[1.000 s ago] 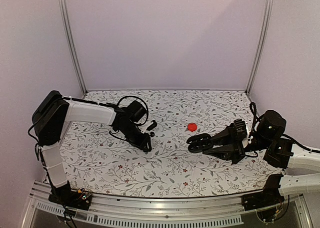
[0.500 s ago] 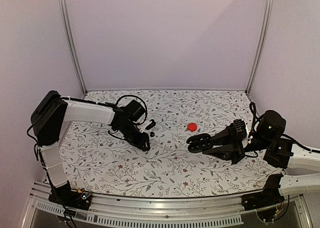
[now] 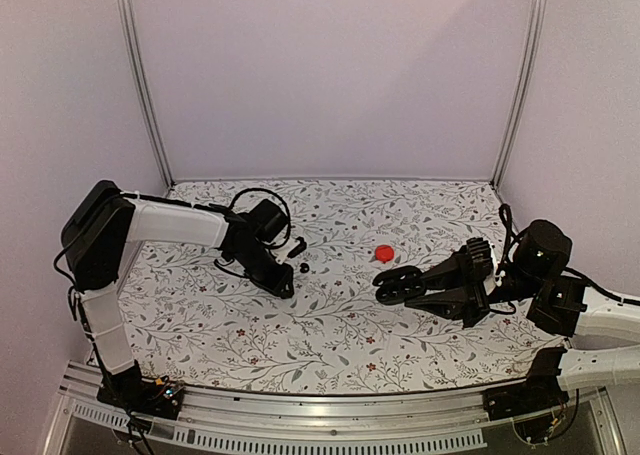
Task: Insert the wireless bluetooth earbuds into the charging case
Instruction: Pick up the left earbud from the center of the board.
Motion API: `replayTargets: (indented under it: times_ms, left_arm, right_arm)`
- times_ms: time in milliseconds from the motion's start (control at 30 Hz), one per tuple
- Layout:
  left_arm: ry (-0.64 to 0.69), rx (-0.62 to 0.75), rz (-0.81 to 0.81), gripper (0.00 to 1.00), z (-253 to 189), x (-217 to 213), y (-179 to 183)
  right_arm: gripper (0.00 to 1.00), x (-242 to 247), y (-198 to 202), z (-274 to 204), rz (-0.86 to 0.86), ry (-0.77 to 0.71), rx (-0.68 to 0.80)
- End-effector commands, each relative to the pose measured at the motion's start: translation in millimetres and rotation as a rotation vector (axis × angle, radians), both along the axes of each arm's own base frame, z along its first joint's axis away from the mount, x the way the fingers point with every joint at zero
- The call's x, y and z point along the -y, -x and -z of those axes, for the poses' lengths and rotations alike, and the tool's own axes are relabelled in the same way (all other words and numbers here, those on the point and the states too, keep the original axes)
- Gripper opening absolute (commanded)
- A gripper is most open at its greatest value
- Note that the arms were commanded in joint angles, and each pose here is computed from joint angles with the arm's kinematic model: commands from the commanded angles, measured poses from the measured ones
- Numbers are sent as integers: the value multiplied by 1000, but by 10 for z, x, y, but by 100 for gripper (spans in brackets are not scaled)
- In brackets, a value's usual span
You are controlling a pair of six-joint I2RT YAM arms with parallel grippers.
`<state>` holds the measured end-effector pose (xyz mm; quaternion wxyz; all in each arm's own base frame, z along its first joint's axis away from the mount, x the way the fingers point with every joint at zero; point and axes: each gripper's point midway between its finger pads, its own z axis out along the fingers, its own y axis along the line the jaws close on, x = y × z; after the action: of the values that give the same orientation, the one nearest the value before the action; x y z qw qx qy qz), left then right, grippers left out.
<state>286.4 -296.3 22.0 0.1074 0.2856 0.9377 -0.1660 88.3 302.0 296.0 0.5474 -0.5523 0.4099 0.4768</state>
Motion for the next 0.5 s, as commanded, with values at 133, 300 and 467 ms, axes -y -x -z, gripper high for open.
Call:
replayTargets:
  times_ms: [133, 300, 467]
  left_arm:
    - [-49, 8, -9, 12, 32, -122, -21]
    - [-63, 36, -6, 3, -21, -151, -59]
    - [-57, 85, 15, 0, -159, -140, -102]
  right_arm:
    - [0, 7, 12, -126, 5, -24, 6]
    - [0, 9, 24, -133, -2, -25, 10]
    - [0, 12, 39, -139, -9, -27, 18]
